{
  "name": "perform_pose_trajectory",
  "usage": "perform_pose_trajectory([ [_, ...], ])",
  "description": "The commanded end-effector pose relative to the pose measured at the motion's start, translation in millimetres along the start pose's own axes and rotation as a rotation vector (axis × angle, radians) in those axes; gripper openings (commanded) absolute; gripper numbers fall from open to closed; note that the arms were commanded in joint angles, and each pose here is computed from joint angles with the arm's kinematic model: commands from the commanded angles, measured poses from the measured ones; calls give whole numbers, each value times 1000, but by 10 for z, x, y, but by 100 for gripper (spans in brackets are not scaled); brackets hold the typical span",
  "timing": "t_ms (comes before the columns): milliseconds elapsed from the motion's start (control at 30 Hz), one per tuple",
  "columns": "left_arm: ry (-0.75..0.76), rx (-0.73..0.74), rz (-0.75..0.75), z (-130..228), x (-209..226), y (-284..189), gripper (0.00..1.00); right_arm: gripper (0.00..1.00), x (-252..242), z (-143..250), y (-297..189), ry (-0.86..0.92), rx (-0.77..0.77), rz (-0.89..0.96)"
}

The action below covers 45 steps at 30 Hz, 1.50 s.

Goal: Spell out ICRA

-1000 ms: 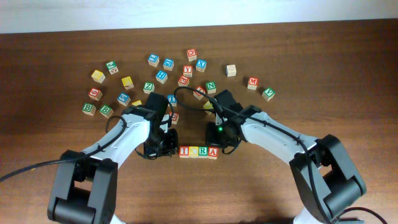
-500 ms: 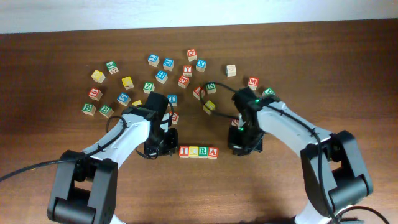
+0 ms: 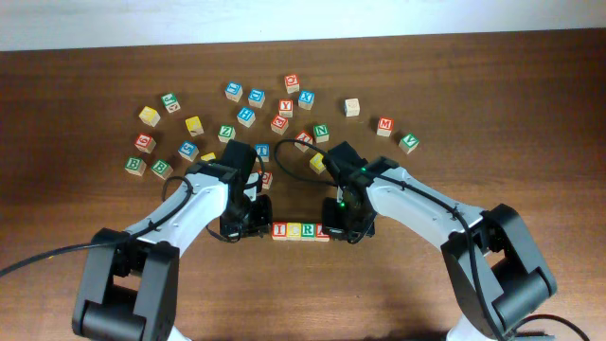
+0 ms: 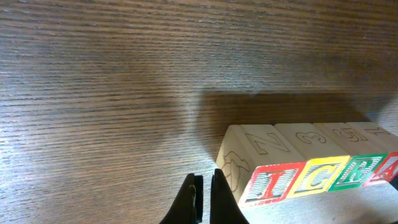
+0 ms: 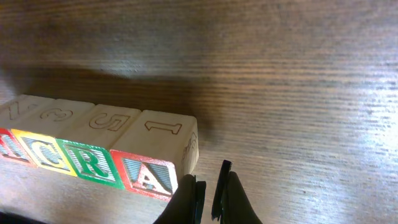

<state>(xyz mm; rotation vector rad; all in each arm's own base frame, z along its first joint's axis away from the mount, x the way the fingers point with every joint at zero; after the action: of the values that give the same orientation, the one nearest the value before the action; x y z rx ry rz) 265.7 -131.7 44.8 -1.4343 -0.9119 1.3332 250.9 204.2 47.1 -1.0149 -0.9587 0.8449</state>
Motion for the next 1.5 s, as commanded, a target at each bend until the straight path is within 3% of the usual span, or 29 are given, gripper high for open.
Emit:
perform_pose_trajectory([
  [0, -8, 21, 29, 45, -46, 33, 0, 4, -2, 1, 39, 6, -2, 6],
  [233, 61, 35, 32, 103, -239, 91, 0, 4, -2, -1, 39, 5, -3, 5],
  [667, 63, 31, 9, 96, -210, 92, 0, 5, -28, -34, 36, -27, -23, 22],
  [1133, -31, 6, -52, 33, 206, -59, 0, 4, -386, -167, -170, 27, -5, 113],
  [1233, -34, -73, -41, 7, 193, -320, 0, 4, -372, -160, -414, 8, -24, 108],
  [1467, 37, -467, -86, 158, 53, -1418, 3, 4, -396, 227, -1506, -64, -335, 29],
])
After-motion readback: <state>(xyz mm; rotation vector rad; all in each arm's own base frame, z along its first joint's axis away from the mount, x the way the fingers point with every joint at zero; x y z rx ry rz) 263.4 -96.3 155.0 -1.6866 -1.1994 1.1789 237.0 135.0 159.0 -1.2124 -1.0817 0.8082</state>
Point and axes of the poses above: each gripper's point midway between its finger pads, its own y axis out along the fingers, its own x axis along the line the jaws close on, z = x × y, the point moved 3 cm from there along -y, back along the fingers, and after that the axes turned 13 degrees about y, right-handed, at the moved point
